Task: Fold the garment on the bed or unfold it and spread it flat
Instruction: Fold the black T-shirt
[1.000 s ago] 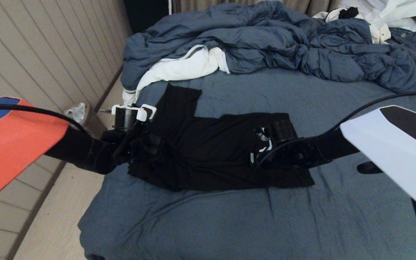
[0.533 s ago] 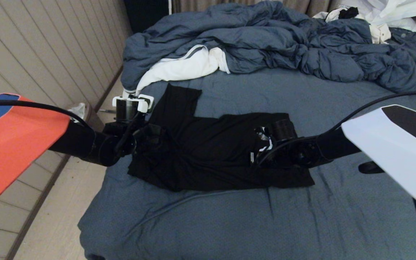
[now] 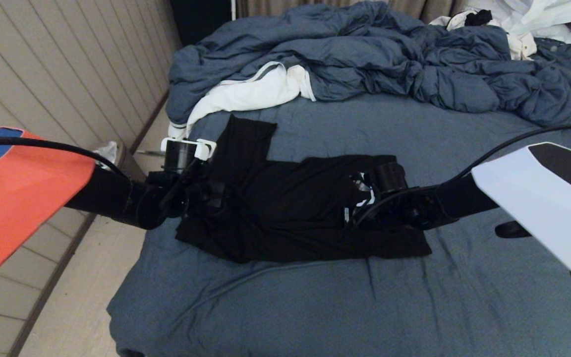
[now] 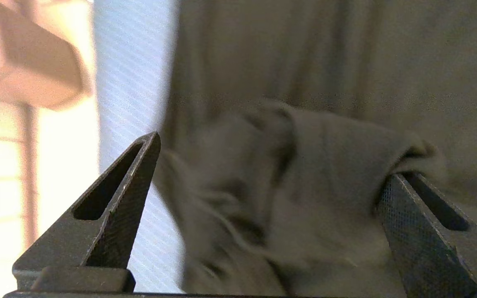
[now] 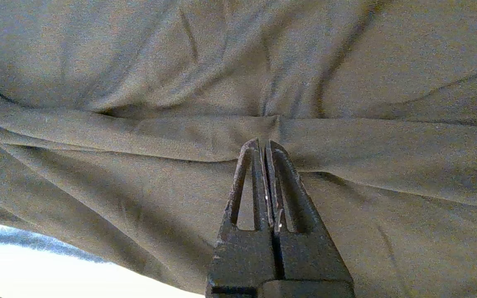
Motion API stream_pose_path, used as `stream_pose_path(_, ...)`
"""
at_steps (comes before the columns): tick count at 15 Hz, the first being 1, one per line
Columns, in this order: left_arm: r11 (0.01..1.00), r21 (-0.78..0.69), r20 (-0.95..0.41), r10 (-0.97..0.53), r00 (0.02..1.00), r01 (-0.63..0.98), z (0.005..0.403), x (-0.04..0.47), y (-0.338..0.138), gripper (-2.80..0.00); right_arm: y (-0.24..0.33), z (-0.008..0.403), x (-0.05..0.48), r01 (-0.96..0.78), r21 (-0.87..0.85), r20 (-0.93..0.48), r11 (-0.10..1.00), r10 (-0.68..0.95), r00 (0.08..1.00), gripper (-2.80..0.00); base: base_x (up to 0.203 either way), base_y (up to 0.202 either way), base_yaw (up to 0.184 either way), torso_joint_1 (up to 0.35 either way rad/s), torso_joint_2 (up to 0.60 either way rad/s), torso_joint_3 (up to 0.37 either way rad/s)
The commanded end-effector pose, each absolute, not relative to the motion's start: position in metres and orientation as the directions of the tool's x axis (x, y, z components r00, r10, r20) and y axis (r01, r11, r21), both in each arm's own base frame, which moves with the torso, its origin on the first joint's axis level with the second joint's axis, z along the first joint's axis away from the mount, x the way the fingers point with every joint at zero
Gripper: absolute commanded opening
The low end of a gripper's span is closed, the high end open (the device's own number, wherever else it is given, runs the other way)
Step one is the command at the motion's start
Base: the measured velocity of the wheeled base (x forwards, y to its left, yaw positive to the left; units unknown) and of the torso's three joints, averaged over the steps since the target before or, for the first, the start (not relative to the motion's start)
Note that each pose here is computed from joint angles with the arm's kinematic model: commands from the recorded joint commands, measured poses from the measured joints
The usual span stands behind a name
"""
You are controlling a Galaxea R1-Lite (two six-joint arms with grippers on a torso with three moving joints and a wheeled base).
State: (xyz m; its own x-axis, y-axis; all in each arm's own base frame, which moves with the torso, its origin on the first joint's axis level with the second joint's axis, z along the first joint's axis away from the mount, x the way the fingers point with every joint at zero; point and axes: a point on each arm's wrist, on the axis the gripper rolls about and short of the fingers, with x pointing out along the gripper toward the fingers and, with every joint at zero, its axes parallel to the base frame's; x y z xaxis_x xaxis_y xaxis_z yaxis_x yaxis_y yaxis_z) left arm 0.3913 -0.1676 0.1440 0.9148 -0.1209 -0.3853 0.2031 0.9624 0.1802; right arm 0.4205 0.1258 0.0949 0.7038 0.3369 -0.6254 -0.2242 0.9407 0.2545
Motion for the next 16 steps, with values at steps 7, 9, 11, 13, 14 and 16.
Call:
stream_pose_path(7, 0.955, -0.109, -0.603, -0.284, 0.746, 0.276, 0.178, 0.391, -0.162, 0.0, 0.125, 0.104, 0.416, -0.23, 0.258, -0.613, 0.939, 0.343, 0.712, -2.8, 0.0, 0.0, 0.0, 0.0, 0.0, 0.0)
stream_pose_path(9, 0.959, -0.118, -0.632, -0.274, 0.725, 0.259, 0.169, 0.387, -0.158, 0.0, 0.125, 0.104, 0.416, -0.23, 0.258, -0.614, 0.939, 0.343, 0.711, -2.8, 0.0, 0.0, 0.0, 0.0, 0.0, 0.0)
stream_pose_path(11, 0.962, -0.115, -0.669, -0.26, 0.696, 0.248, 0.154, 0.381, -0.153, 0.0, 0.125, 0.103, 0.414, -0.231, 0.258, -0.617, 0.938, 0.344, 0.708, -2.8, 0.0, 0.0, 0.0, 0.0, 0.0, 0.0)
stream_pose_path(13, 0.962, -0.123, -0.659, -0.262, 0.705, 0.242, 0.149, 0.373, -0.146, -2.8, 0.125, 0.103, 0.415, -0.231, 0.259, -0.616, 0.938, 0.345, 0.708, -2.8, 0.0, 0.0, 0.0, 0.0, 0.0, 0.0)
stream_pose_path(14, 0.962, -0.128, -0.65, -0.264, 0.712, 0.239, 0.147, 0.37, -0.144, -2.8, 0.125, 0.103, 0.415, -0.231, 0.259, -0.616, 0.938, 0.345, 0.708, -2.8, 0.0, 0.0, 0.0, 0.0, 0.0, 0.0)
stream_pose_path(16, 0.964, -0.145, -0.638, -0.263, 0.724, 0.222, 0.141, 0.377, -0.143, -2.8, 0.125, 0.102, 0.415, -0.231, 0.258, -0.617, 0.938, 0.344, 0.707, -2.8, 0.0, 0.0, 0.0, 0.0, 0.0, 0.0)
